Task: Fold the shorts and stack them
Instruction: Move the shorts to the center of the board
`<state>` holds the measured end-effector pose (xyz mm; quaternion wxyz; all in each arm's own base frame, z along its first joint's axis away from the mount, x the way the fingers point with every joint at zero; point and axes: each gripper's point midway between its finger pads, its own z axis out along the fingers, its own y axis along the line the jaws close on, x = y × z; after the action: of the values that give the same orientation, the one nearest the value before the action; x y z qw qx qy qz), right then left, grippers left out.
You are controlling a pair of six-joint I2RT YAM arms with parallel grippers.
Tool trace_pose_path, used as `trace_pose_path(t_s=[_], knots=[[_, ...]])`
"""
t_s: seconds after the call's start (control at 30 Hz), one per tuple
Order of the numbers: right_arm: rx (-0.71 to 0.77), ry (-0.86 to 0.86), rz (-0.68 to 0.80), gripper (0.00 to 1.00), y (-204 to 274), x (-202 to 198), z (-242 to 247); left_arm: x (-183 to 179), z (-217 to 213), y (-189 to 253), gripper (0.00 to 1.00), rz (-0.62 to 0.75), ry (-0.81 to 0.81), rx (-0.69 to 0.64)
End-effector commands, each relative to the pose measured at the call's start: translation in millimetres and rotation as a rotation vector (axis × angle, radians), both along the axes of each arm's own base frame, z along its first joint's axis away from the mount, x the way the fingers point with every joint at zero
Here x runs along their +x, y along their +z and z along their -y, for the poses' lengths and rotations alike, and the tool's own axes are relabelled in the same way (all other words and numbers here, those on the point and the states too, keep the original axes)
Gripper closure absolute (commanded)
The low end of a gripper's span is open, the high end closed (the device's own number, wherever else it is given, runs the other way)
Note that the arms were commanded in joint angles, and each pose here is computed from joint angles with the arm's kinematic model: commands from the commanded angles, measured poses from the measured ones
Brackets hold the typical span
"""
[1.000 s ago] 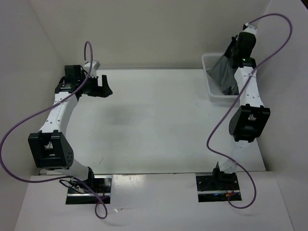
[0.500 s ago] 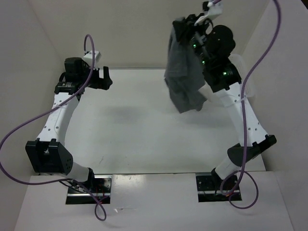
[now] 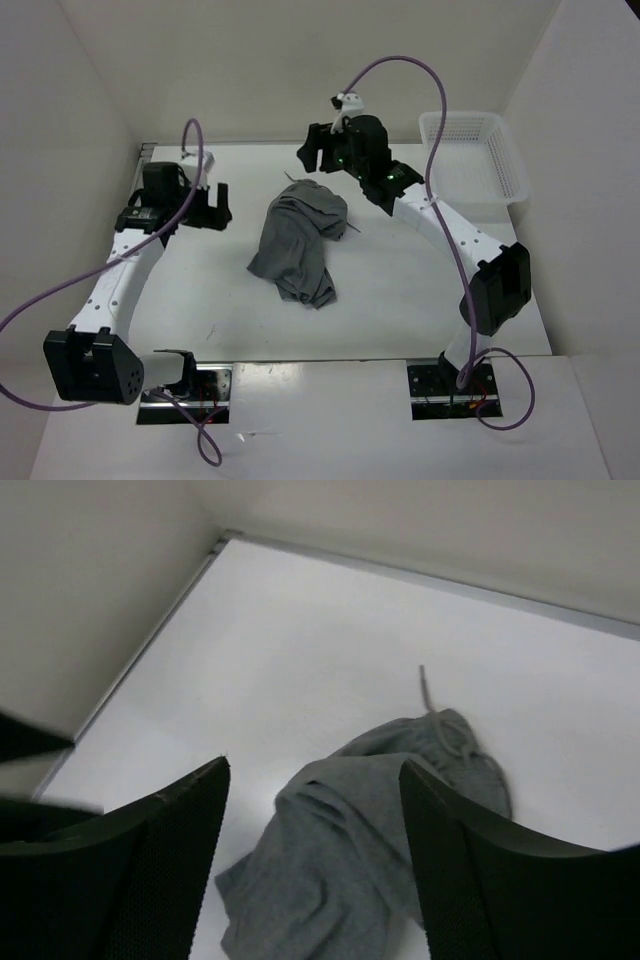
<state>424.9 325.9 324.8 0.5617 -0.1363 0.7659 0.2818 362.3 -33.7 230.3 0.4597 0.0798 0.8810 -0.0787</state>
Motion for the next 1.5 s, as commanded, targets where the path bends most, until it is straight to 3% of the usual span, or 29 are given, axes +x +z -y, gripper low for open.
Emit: trace_pose_path(t_s=[0.0, 0.13, 0.27, 0.4, 0.53, 0.63, 0.73, 0.83, 0.87, 1.0, 1.03, 1.07, 1.17, 1.27, 1.37, 1.47], knots=[[0.121, -0.153, 0.09, 0.28, 45, 25, 50, -43, 34, -52, 0.0, -0.204, -0.118, -0.018], [0.052, -0.267, -0.056, 0.33, -31, 58, 73, -53, 55, -94, 0.0, -0.31, -0.183, 0.002], [0.016, -0.291, -0.186, 0.33, -94, 68, 82, -36, 71, -131, 0.0, -0.358, -0.215, 0.034], [-0.012, -0.26, -0.29, 0.33, -148, 57, 87, -14, 81, -154, 0.0, -0.374, -0.233, 0.016], [-0.043, -0.19, -0.378, 0.33, -193, 41, 80, -26, 92, -178, 0.0, -0.421, -0.27, 0.024], [0.006, -0.187, -0.461, 0.33, -217, 39, 84, -23, 100, -196, 0.0, -0.421, -0.287, 0.046], [0.074, -0.171, -0.544, 0.33, -234, 35, 90, -18, 109, -205, 0.07, -0.427, -0.308, 0.036], [0.097, -0.124, -0.589, 0.33, -250, 34, 85, -20, 116, -212, 0.33, -0.453, -0.336, 0.008], [0.088, -0.117, -0.625, 0.33, -263, 32, 83, -20, 116, -212, 0.55, -0.453, -0.336, 0.008], [0.078, -0.055, -0.718, 0.39, -291, 24, 73, -17, 114, -215, 0.91, -0.448, -0.326, 0.018], [0.079, -0.044, -0.732, 0.46, -295, 22, 72, -15, 113, -212, 0.96, -0.438, -0.319, 0.026], [0.082, -0.023, -0.76, 0.68, -304, 17, 69, -13, 110, -209, 1.0, -0.425, -0.307, 0.038], [0.06, 0.005, -0.781, 1.0, -310, 11, 69, 1, 108, -187, 1.0, -0.37, -0.283, 0.057], [0.011, -0.03, -0.724, 1.0, -295, 30, 83, 34, 86, -145, 1.0, -0.253, -0.18, 0.106], [-0.017, -0.099, -0.577, 1.0, -236, 60, 106, 68, 43, -97, 1.0, -0.157, -0.037, 0.13], [-0.065, -0.248, -0.313, 1.0, -134, 94, 143, 112, -3, -10, 1.0, 0.038, 0.115, 0.139]])
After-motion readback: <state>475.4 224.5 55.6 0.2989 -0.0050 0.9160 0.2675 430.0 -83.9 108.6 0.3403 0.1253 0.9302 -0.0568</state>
